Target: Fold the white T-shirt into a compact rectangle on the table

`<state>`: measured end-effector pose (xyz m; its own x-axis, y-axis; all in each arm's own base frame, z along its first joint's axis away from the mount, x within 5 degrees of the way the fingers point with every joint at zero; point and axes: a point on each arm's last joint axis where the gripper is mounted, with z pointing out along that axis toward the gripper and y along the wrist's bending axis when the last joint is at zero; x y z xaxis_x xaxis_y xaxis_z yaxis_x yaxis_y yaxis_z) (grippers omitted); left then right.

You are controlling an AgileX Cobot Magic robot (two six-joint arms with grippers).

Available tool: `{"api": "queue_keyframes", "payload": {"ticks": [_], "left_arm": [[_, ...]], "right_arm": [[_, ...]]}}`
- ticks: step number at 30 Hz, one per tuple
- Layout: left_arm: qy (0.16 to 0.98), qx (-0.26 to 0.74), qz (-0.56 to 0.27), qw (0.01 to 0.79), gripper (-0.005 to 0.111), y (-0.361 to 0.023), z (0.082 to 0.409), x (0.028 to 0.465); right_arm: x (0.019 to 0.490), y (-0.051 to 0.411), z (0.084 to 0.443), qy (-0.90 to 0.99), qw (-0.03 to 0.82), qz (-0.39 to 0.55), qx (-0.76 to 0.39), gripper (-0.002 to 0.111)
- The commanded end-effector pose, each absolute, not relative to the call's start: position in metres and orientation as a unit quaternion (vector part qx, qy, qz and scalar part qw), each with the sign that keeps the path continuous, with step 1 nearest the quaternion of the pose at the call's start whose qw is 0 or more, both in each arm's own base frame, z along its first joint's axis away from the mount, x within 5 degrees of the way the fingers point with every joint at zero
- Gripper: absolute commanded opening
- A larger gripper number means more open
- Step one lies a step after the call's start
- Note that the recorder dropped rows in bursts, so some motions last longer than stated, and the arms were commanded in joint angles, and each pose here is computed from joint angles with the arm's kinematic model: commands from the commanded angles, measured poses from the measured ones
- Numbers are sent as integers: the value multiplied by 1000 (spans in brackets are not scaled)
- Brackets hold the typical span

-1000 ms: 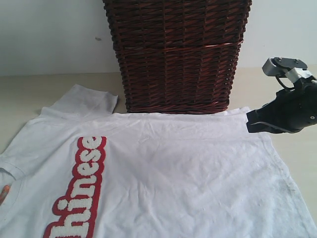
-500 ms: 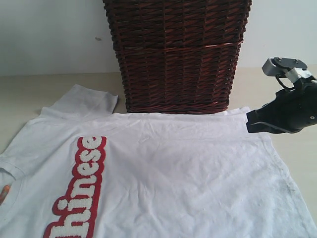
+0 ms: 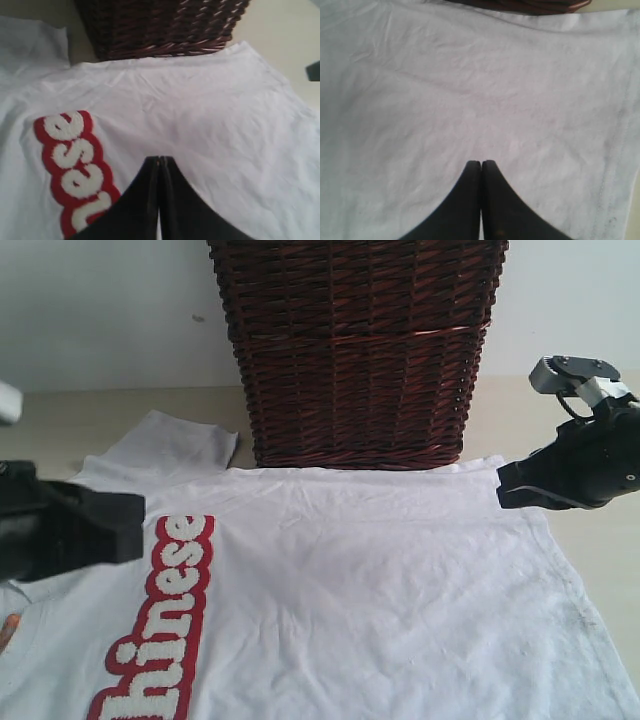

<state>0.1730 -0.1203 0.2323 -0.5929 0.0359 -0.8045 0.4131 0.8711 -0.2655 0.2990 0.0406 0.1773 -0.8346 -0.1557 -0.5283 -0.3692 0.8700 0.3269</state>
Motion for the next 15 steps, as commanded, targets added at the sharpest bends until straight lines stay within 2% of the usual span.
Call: {"api": "queue_keyframes", "payload": {"ticks": [1, 3, 7, 12, 15], "left_arm": [[904, 117, -175, 372, 0, -121, 215, 238], [932, 111, -145, 312, 0, -108, 185, 267], [959, 49, -114, 256, 0, -76, 140, 309], [956, 65, -110, 264, 0, -79, 138, 328], [946, 86, -103, 293, 0, -78, 154, 328]], "right_arm": [[301, 40, 180, 932, 257, 211, -146, 0], [301, 40, 180, 932, 258, 210, -146, 0], [301, 40, 180, 932, 258, 210, -146, 0], [302, 39, 180, 932, 260, 206, -146, 0], [304, 37, 180, 931, 272, 190, -150, 0]]}}
